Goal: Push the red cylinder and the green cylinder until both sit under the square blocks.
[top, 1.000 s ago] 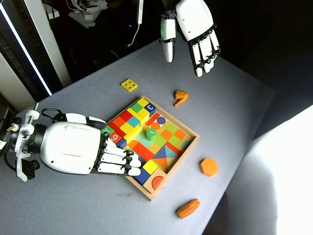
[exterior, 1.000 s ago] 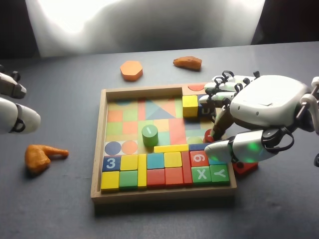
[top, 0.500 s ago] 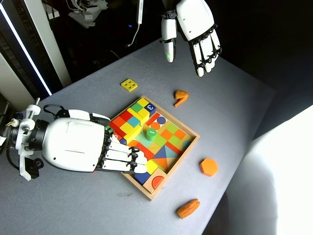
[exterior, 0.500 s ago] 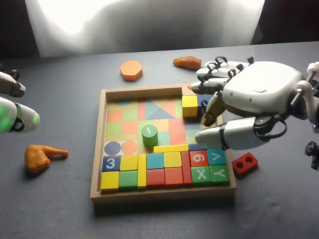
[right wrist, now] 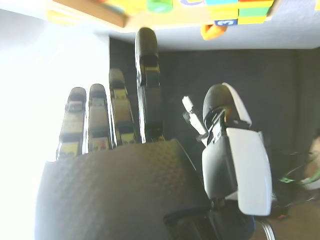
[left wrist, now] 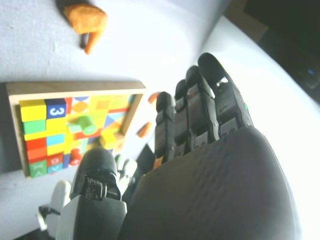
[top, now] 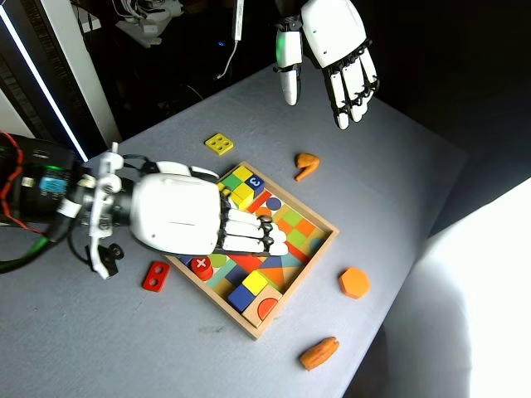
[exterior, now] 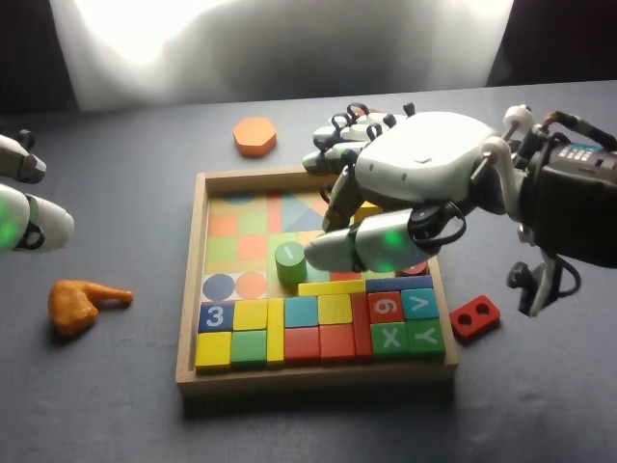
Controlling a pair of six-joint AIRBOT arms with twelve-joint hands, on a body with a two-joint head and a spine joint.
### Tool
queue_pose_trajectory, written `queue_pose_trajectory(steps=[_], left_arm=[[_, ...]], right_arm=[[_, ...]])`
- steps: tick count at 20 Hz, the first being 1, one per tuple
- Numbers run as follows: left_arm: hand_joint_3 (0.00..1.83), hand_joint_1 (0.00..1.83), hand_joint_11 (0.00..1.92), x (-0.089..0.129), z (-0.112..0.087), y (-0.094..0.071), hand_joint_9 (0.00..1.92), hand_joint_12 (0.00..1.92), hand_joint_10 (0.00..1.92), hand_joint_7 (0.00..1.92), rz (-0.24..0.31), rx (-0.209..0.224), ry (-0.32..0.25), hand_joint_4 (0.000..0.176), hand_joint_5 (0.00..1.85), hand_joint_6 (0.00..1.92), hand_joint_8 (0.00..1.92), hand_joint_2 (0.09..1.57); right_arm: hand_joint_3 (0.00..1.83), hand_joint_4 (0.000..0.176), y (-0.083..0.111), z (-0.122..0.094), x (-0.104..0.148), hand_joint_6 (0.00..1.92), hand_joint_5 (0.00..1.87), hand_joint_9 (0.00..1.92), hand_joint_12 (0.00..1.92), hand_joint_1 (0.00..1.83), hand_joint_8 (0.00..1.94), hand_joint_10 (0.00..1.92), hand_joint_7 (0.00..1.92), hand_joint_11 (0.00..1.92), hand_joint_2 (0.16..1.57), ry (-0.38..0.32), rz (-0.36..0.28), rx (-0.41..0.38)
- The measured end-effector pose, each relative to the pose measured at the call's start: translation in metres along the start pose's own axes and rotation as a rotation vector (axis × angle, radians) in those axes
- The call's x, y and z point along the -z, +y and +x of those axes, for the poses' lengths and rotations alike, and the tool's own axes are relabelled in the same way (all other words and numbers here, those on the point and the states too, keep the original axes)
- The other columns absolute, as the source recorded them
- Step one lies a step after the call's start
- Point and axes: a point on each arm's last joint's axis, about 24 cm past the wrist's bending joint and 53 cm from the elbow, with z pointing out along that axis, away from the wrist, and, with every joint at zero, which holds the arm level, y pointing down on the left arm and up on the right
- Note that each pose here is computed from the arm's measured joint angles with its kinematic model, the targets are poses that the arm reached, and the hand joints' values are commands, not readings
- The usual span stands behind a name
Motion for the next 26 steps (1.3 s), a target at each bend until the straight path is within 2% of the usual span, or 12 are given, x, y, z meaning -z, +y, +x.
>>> queue_pose_trajectory(steps=[1,4,8,9,15,16,18,22,23,25,26], left_arm=[[0.0,0.02,0.0,0.0,0.0,0.001,0.21,0.8,0.0,0.19,-0.003,0.0,0.001,0.024,0.23,0.0,0.0,1.33],[0.0,0.0,0.0,0.0,0.0,0.0,0.24,0.83,0.01,0.21,-0.001,0.001,0.001,0.034,0.24,0.0,0.0,1.32],[0.0,0.0,0.0,0.0,0.001,0.002,0.23,0.83,0.0,0.2,-0.008,0.001,0.004,0.033,0.22,0.0,0.0,1.31],[0.0,0.0,0.0,0.0,0.001,0.002,0.23,0.83,0.0,0.21,-0.008,0.001,0.003,0.033,0.23,0.01,0.01,1.31],[0.0,0.0,0.0,0.0,0.001,0.002,0.25,0.86,0.0,0.21,-0.008,0.001,0.003,0.028,0.25,0.01,0.0,1.31],[0.0,0.0,0.0,0.0,0.001,0.002,0.25,0.86,0.01,0.22,-0.008,0.001,0.004,0.024,0.25,0.01,0.0,1.31],[0.0,0.01,0.0,0.0,0.001,0.002,0.26,0.87,0.01,0.23,-0.008,0.001,0.004,0.032,0.25,0.0,0.0,1.31],[0.0,0.0,0.0,0.0,0.001,0.002,0.24,0.84,0.0,0.21,-0.008,0.001,0.004,0.032,0.23,0.0,0.0,1.31],[0.0,0.0,0.0,0.0,0.001,0.002,0.25,0.84,0.0,0.22,-0.008,0.001,0.004,0.039,0.23,0.0,0.0,1.31],[0.0,0.01,0.0,0.0,0.001,0.002,0.25,0.86,0.0,0.22,-0.008,0.001,0.004,0.035,0.25,0.0,0.0,1.31],[0.0,0.01,0.0,0.0,0.001,0.002,0.26,0.87,0.01,0.22,-0.008,0.001,0.004,0.042,0.26,0.01,0.0,1.31]], right_arm=[[0.0,0.0,0.001,0.0,-0.004,0.06,0.87,0.0,0.0,0.0,0.0,0.0,0.19,0.0,1.23,-0.001,-0.002,-0.003],[0.0,0.0,0.005,0.0,-0.02,0.05,0.85,0.0,0.0,0.0,0.0,0.0,0.19,0.0,1.23,-0.005,-0.002,-0.054],[0.0,0.0,0.011,0.003,-0.032,0.05,0.86,0.0,0.0,0.0,0.0,0.0,0.18,0.0,1.24,-0.002,-0.011,-0.045],[0.0,0.0,0.015,0.005,-0.034,0.05,0.86,0.0,0.0,0.0,0.0,0.0,0.18,0.0,1.24,-0.003,-0.019,-0.023],[0.0,0.0,0.03,0.015,-0.044,0.05,0.86,0.01,0.0,0.0,0.01,0.0,0.2,0.0,1.24,0.004,-0.044,-0.048],[0.0,0.0,0.029,0.015,-0.045,0.05,0.86,0.01,0.0,0.0,0.01,0.0,0.2,0.0,1.23,0.004,-0.043,-0.053],[0.0,0.0,0.027,0.015,-0.045,0.05,0.87,0.0,0.0,0.0,0.0,0.0,0.2,0.0,1.23,-0.002,-0.038,-0.059],[0.0,0.0,0.019,0.023,-0.045,0.04,0.86,0.0,0.0,0.0,0.0,0.0,0.19,0.0,1.23,0.013,-0.023,-0.061],[0.0,0.0,0.018,0.025,-0.045,0.05,0.86,0.0,0.0,0.0,0.0,0.0,0.19,0.0,1.23,0.017,-0.02,-0.061],[0.0,0.0,0.016,0.026,-0.045,0.05,0.87,0.02,0.0,0.0,0.01,0.01,0.2,0.0,1.23,0.023,-0.017,-0.061],[0.0,0.0,0.015,0.027,-0.045,0.05,0.86,0.01,0.0,0.0,0.01,0.0,0.2,0.0,1.24,0.022,-0.015,-0.06]])
